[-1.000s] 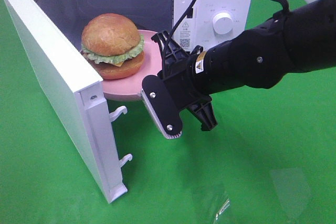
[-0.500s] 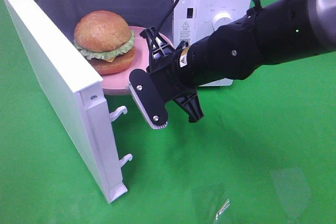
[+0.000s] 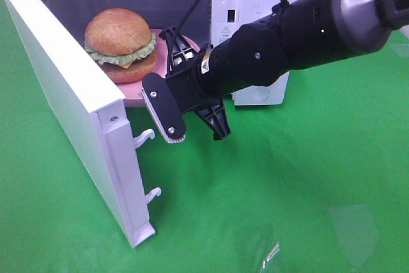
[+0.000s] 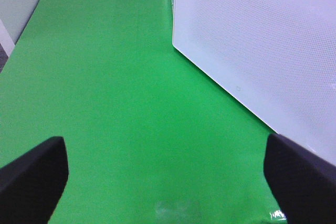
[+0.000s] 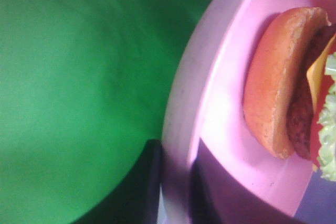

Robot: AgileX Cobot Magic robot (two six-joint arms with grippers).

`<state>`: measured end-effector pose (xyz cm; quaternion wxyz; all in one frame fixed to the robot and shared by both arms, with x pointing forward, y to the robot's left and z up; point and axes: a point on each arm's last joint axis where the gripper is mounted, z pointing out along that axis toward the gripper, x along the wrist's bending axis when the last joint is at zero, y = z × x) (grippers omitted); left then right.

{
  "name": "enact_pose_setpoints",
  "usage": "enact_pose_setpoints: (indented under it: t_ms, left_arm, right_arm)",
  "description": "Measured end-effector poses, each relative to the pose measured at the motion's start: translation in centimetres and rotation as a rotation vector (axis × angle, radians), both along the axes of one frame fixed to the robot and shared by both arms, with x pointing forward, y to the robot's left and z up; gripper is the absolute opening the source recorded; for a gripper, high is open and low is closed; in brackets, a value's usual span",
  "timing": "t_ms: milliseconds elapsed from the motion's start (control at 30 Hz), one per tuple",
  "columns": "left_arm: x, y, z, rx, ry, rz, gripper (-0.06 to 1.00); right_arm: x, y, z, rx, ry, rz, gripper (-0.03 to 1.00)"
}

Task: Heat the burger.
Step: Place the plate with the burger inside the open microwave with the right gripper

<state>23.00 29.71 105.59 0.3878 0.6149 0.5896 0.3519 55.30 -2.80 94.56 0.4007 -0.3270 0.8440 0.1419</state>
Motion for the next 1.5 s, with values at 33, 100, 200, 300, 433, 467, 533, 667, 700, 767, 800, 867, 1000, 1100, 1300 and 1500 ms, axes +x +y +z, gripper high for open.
enact_pose_setpoints:
  t_ms: [33, 100, 200, 300, 433, 467, 533, 667, 700, 767, 800, 867, 1000, 1100, 1300, 1500]
  left_arm:
    - [0.0, 0.0, 0.0, 0.000, 0.000, 0.000, 0.92]
    - [0.0, 0.0, 0.0, 0.000, 0.000, 0.000, 0.92]
    - [0.0, 0.0, 0.0, 0.000, 0.000, 0.000, 0.92]
    - [0.0, 0.0, 0.0, 0.000, 0.000, 0.000, 0.92]
    - [0.0, 0.0, 0.0, 0.000, 0.000, 0.000, 0.92]
    - [0.0, 0.0, 0.0, 0.000, 0.000, 0.000, 0.92]
    - [0.0, 0.0, 0.0, 0.000, 0.000, 0.000, 0.92]
    - [0.0, 0.0, 0.0, 0.000, 0.000, 0.000, 0.92]
    - [0.0, 0.0, 0.0, 0.000, 0.000, 0.000, 0.92]
    - [0.0, 0.0, 0.0, 0.000, 0.000, 0.000, 0.92]
    - [0.0, 0.0, 0.0, 0.000, 0.000, 0.000, 0.92]
    - [0.0, 0.0, 0.0, 0.000, 0.000, 0.000, 0.92]
    - [0.0, 0.0, 0.0, 0.000, 0.000, 0.000, 0.92]
    - [0.0, 0.0, 0.0, 0.000, 0.000, 0.000, 0.92]
    - [0.0, 0.0, 0.0, 0.000, 0.000, 0.000, 0.92]
    - [0.0, 0.0, 0.0, 0.000, 0.000, 0.000, 0.92]
  right_arm:
    - [0.0, 0.0, 0.0, 0.000, 0.000, 0.000, 0.13]
    - [0.5, 0.4, -0.2, 0.011, 0.004, -0.009, 0.13]
    - [0.8, 0.7, -0.4, 0.010, 0.009, -0.012, 0.13]
    - [1.3, 1.1, -0.7, 0.001, 0.021, -0.014, 0.13]
    - [2.1, 1.8, -1.5, -0.008, 0.033, -0.017, 0.13]
    - [2.1, 1.8, -1.5, -0.008, 0.033, -0.017, 0.13]
    - [2.9, 2.5, -2.1, -0.003, 0.047, -0.032, 0.13]
    - [3.7, 3.0, -2.1, 0.012, 0.055, -0.054, 0.13]
    - [3.7, 3.0, -2.1, 0.012, 0.055, -0.054, 0.13]
    - [4.5, 3.6, -2.3, 0.023, 0.070, -0.083, 0.13]
    - [4.5, 3.6, -2.3, 0.023, 0.070, -0.083, 0.13]
    - [4.9, 3.8, -2.3, 0.023, 0.068, -0.091, 0.13]
    - [5.4, 3.9, -2.3, 0.029, 0.066, -0.104, 0.13]
    - [6.3, 3.7, -2.3, 0.032, 0.051, -0.117, 0.13]
    - [7.4, 3.3, -3.1, 0.026, 0.055, -0.138, 0.13]
    - [8.2, 3.1, -3.3, 0.021, 0.052, -0.152, 0.13]
